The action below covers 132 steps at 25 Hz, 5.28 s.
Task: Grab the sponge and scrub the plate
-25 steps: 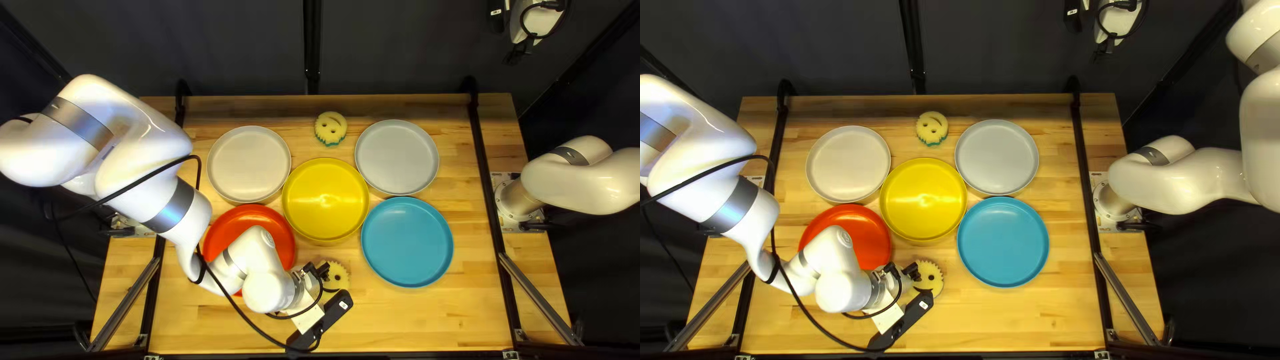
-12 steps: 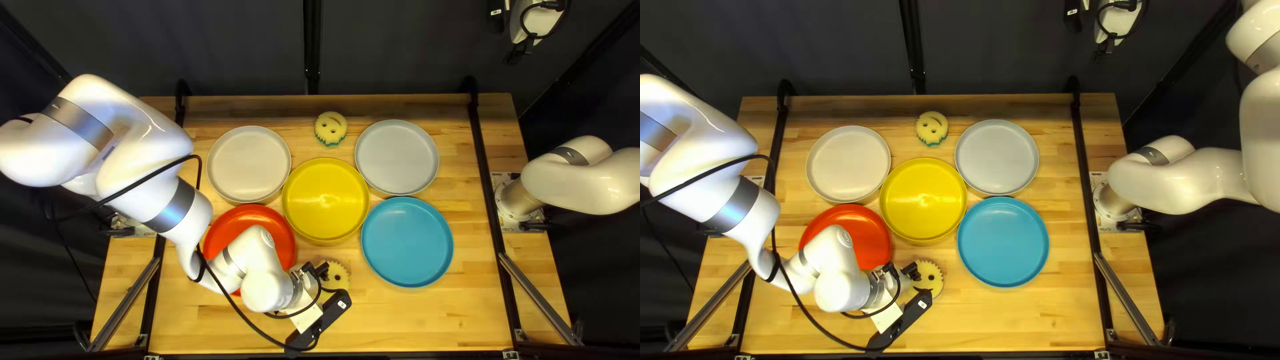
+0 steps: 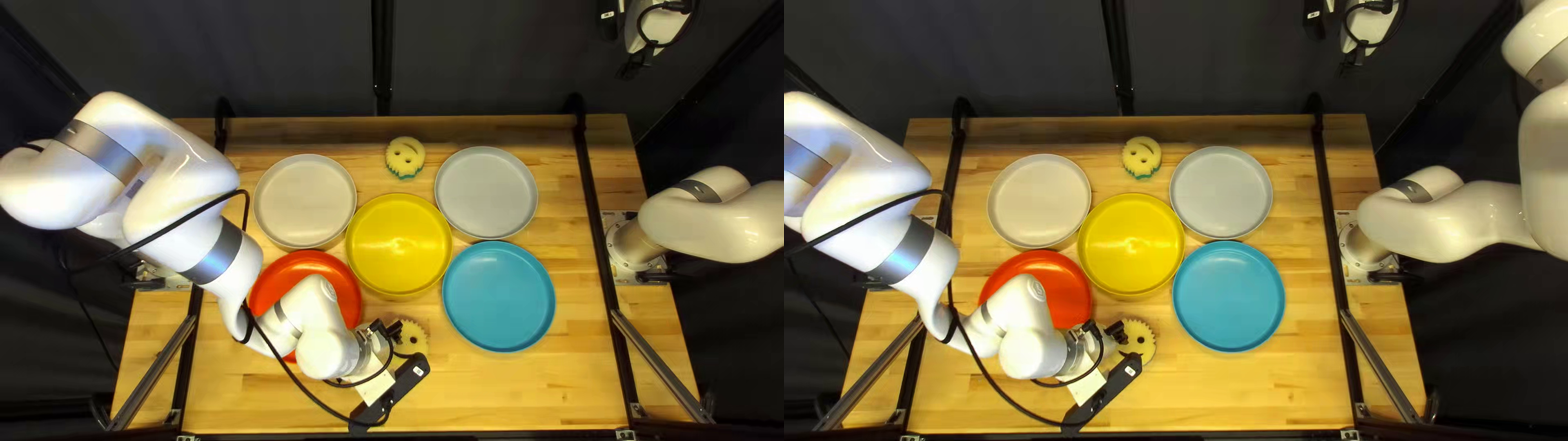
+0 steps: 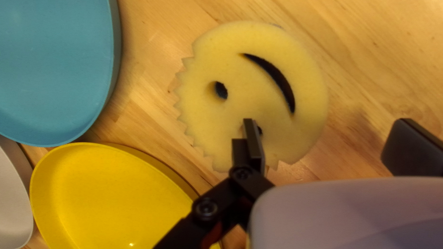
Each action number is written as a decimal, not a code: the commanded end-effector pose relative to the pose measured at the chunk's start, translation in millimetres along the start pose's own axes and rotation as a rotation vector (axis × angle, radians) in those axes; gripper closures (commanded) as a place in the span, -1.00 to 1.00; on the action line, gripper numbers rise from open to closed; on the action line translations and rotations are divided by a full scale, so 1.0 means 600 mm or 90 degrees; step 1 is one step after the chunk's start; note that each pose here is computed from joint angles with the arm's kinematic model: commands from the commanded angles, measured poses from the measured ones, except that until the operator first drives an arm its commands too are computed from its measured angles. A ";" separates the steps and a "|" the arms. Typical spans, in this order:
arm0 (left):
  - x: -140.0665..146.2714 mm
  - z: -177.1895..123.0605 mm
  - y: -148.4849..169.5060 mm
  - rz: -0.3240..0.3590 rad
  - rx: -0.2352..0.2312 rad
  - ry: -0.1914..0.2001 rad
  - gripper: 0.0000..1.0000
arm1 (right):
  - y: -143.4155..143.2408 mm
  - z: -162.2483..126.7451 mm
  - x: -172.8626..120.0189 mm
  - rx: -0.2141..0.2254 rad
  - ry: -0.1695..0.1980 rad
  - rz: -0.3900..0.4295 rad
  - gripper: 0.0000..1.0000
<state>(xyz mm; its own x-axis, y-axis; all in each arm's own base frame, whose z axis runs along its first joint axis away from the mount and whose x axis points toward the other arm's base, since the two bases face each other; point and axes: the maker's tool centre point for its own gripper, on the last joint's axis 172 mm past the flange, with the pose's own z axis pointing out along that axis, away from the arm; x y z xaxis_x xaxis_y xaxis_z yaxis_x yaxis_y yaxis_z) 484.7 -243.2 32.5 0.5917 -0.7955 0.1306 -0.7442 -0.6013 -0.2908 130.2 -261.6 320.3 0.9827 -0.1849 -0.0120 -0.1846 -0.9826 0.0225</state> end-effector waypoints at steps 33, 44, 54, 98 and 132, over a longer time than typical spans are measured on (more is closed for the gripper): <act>-0.170 -0.129 0.131 -0.050 -0.120 -0.056 1.00 | 0.000 0.000 0.000 0.000 0.000 0.000 -1.00; -0.234 -0.096 0.100 -0.058 -0.160 -0.043 1.00 | 0.000 0.000 0.000 0.000 0.000 0.000 -1.00; -0.285 -0.079 0.038 -0.061 -0.175 -0.029 1.00 | 0.000 0.000 0.000 0.000 0.000 0.000 -1.00; -0.258 -0.100 0.142 -0.099 -0.229 0.007 1.00 | 0.000 0.000 0.000 0.000 0.000 0.000 -1.00; -0.276 -0.107 0.193 -0.294 -0.274 -0.006 1.00 | 0.000 0.000 0.000 0.000 0.000 0.000 -1.00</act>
<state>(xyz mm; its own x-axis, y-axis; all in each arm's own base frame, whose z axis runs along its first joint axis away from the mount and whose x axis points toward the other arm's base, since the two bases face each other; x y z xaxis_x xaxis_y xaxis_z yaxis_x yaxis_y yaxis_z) 272.4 -170.3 38.4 0.8901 -0.4364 0.1314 -0.4550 -0.8678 0.1997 130.2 -261.6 320.3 0.9827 -0.1849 -0.0120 -0.1846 -0.9826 0.0225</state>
